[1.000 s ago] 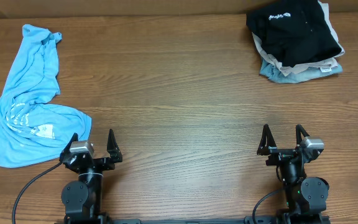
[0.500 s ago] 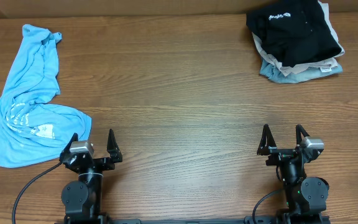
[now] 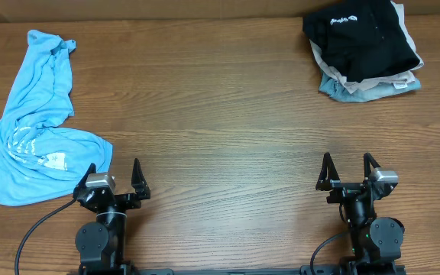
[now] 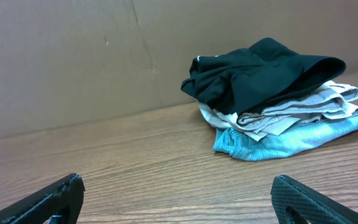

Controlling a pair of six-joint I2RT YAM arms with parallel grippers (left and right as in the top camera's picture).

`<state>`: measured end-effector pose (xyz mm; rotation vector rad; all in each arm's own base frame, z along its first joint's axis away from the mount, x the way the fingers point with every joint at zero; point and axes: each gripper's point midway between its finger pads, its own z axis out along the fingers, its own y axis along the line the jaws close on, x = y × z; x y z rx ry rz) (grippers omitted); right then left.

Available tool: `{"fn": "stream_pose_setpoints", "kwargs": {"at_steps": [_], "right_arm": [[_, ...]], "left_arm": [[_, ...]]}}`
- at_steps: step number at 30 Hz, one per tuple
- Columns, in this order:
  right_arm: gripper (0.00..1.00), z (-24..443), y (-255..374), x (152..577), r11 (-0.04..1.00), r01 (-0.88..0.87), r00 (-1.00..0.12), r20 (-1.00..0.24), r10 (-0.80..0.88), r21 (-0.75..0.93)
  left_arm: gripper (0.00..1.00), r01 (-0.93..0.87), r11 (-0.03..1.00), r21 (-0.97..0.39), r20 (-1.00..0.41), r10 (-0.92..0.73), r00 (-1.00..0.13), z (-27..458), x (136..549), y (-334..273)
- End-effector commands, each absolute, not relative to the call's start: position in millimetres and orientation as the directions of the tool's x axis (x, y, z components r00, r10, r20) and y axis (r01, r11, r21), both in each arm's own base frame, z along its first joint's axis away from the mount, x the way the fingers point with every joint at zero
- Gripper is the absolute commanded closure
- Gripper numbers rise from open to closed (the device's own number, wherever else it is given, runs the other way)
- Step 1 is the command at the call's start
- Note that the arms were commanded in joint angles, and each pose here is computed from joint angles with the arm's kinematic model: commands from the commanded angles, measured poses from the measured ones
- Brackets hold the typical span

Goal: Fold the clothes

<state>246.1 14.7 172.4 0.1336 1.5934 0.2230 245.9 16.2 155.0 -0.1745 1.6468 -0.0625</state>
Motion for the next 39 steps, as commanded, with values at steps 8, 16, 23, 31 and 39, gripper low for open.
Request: {"fn": "stream_pose_setpoints", "kwargs": {"at_steps": [8,16,23,31,39], "right_arm": [[0.00,170,11,246,0.974,-0.037,-0.030,-0.974,0.223,0.224],[0.00,170,11,246,0.974,-0.037,-0.030,-0.974,0.223,0.224],[0.00,177,11,246,0.974,-0.042,-0.005,-0.975,0.224,0.224],[0.00,189,17,246,0.971,-0.083,0.037,-0.973,0.227,0.223],[0.00,252,64,223,0.904,-0.405,0.227,-0.942,0.247,0.139]], "left_arm": [[0.00,-0.069,0.989,-0.128,-0.989,-0.133,-0.069,156,246,16],[0.00,-0.069,0.989,-0.128,-0.989,-0.133,-0.069,156,246,16],[0.00,-0.081,0.989,-0.126,-0.989,-0.131,-0.062,157,246,18],[0.00,-0.128,0.984,-0.126,-0.989,-0.134,-0.055,157,245,26],[0.00,0.118,0.984,-0.133,-0.991,-0.134,-0.002,187,243,-14]]}}
